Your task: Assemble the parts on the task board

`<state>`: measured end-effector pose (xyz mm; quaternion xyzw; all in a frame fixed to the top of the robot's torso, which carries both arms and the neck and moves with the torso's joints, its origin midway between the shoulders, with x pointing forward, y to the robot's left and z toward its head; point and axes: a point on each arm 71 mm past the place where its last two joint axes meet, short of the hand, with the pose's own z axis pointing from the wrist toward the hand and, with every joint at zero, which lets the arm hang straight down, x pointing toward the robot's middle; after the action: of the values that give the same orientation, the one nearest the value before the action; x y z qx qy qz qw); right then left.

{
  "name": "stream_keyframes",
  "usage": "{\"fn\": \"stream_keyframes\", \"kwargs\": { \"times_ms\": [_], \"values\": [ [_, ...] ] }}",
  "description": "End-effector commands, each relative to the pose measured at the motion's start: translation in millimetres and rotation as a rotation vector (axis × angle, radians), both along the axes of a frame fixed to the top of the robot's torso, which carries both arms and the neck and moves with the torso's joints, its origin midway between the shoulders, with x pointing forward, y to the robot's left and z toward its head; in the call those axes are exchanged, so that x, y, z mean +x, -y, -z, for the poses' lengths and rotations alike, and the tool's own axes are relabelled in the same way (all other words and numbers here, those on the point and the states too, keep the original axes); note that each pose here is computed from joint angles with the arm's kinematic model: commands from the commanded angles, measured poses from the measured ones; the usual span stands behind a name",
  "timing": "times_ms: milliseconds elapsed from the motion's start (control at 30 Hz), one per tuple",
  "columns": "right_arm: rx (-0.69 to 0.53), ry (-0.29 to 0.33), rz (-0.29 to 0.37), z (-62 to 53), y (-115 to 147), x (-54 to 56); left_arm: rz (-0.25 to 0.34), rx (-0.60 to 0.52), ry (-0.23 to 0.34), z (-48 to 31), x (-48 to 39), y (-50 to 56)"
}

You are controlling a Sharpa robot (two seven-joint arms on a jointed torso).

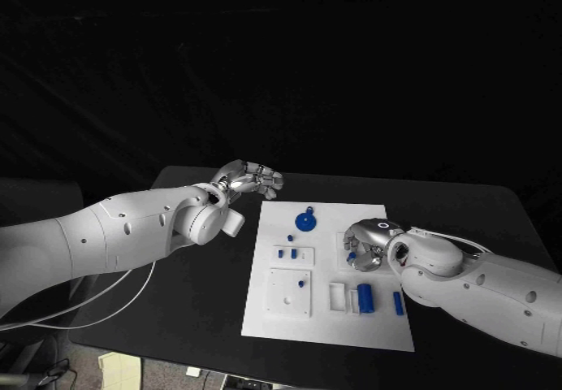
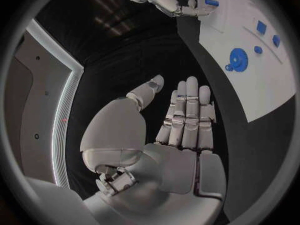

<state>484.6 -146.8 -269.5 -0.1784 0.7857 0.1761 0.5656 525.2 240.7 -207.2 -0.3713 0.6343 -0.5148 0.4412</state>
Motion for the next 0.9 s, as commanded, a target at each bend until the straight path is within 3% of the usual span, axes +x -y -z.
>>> {"fn": "stream_keyframes", "kwargs": {
  "times_ms": [33,567,900],
  "values": [
    [-0.024,0.019,-0.024,1.0,-1.3,-0.3,0.012,-0.013,0.003,-1.2,-0.1,2.1],
    [-0.038,0.022,-0.033,7.8,-2.2,-1.6,0.014,-0.013,0.001,-1.1,0.1,2.0],
    [0.013,0.066,-0.032,6.3,-6.7,-4.7,0.014,-0.013,0.001,-1.1,0.2,2.2]
  ]
}}
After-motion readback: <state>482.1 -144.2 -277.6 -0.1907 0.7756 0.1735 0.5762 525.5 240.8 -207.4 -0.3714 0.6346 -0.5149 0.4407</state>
